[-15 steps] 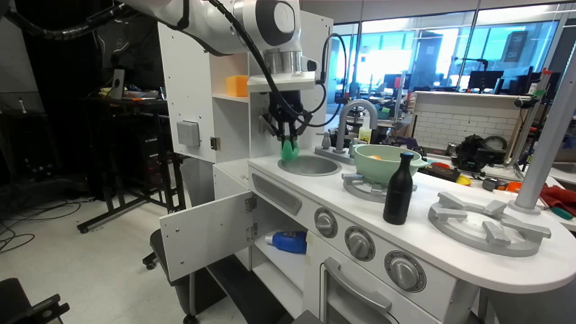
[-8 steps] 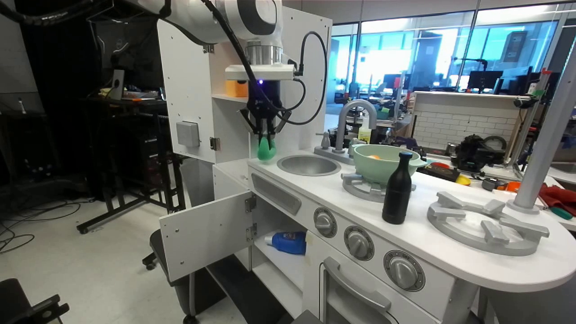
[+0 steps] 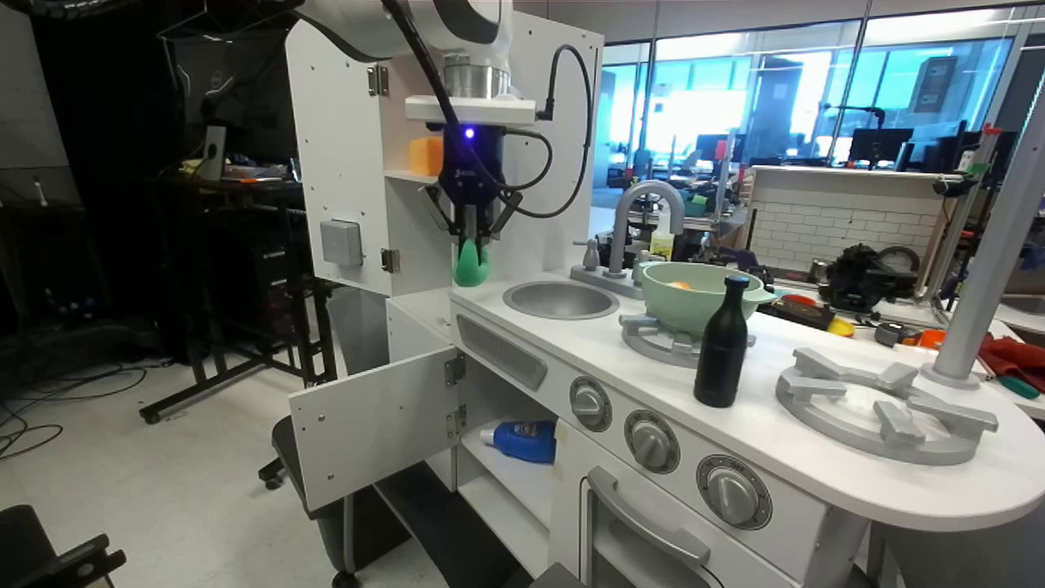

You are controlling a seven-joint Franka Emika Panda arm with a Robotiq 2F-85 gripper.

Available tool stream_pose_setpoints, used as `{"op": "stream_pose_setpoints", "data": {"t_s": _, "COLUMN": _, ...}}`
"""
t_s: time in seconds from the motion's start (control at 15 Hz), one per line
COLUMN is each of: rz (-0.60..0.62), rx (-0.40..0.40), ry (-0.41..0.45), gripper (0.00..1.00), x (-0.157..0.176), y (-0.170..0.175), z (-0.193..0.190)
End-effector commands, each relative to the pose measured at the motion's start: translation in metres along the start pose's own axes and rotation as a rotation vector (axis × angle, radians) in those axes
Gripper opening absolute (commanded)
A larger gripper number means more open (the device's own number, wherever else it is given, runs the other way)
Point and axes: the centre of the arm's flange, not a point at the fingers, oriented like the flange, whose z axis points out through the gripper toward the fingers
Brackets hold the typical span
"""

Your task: Open the bottom door of cabinet, pick up the blue bottle and light green object and put them in the bottom compartment.

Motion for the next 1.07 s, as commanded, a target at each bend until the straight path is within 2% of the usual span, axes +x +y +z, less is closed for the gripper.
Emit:
{"op": "stream_pose_setpoints", "data": {"t_s": 0.0, "rz": -0.122, "rx": 0.046, "ry": -0.085, "gripper": 0.04, "x": -0.068, "y": -0.037, "z": 0.010}}
{"op": "stream_pose_setpoints", "data": {"t_s": 0.6, "rz": -0.332, "rx": 0.107, "ry": -0.250, "gripper": 0.04, "x": -0.085, "y": -0.061, "z": 0.025}}
{"op": "stream_pose_setpoints", "data": {"t_s": 1.0, "rz": -0.397, "rx": 0.112, "ry": -0.353, "gripper": 0.04, "x": -0.105, "y": -0.084, "z": 0.052}}
